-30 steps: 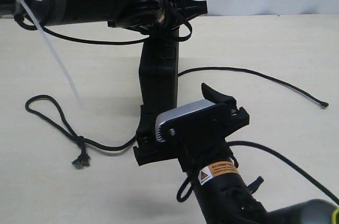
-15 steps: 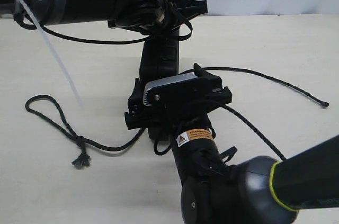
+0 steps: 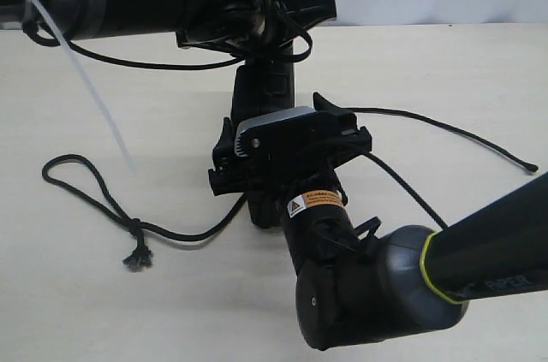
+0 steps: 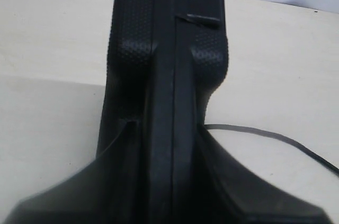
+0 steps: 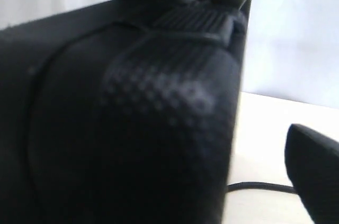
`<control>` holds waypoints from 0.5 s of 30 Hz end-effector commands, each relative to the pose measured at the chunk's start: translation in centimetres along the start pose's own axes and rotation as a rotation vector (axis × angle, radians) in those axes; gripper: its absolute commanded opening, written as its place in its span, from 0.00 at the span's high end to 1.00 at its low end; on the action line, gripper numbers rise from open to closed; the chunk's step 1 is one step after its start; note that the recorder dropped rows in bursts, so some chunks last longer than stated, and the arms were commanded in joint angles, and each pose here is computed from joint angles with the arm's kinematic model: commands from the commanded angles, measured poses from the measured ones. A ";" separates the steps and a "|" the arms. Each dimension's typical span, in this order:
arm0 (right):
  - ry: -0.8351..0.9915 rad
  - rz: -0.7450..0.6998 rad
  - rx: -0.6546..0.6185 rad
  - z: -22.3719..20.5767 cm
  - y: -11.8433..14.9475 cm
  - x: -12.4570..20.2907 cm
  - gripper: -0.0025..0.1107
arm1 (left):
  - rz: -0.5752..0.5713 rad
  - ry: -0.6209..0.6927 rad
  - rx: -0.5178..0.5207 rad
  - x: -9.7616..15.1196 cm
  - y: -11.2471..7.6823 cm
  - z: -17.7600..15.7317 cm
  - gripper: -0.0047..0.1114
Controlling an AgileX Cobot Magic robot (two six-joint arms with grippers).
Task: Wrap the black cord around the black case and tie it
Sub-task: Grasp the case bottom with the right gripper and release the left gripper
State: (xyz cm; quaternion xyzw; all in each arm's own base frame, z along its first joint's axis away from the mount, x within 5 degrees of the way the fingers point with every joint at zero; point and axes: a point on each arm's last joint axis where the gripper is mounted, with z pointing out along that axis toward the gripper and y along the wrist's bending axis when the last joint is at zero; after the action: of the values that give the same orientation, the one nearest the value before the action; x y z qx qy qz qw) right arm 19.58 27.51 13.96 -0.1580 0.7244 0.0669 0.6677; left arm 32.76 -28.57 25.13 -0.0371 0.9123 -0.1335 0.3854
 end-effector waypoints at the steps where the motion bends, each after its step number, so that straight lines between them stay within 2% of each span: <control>1: -0.008 0.017 0.069 0.6 -1.0 -0.1 0.18 | -0.043 0.020 0.033 0.3 -0.6 -0.4 0.96; 3: -0.008 0.017 0.069 0.6 -1.0 -0.1 0.32 | -0.043 0.020 0.033 0.3 -0.6 -0.4 0.96; 6: -0.011 0.013 0.060 0.6 -0.8 -0.1 0.64 | -0.039 0.017 0.034 0.3 -0.6 -0.4 0.96; 15: -0.009 0.020 0.056 0.4 -0.6 -0.1 0.66 | -0.032 0.014 0.043 0.2 -0.7 -0.4 0.96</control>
State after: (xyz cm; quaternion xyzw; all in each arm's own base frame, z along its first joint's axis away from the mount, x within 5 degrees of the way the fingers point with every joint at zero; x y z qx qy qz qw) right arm 19.44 27.70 13.74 -0.1701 0.7242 0.0669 0.6649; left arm 32.87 -28.69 25.02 -0.0528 0.9120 -0.1440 0.3804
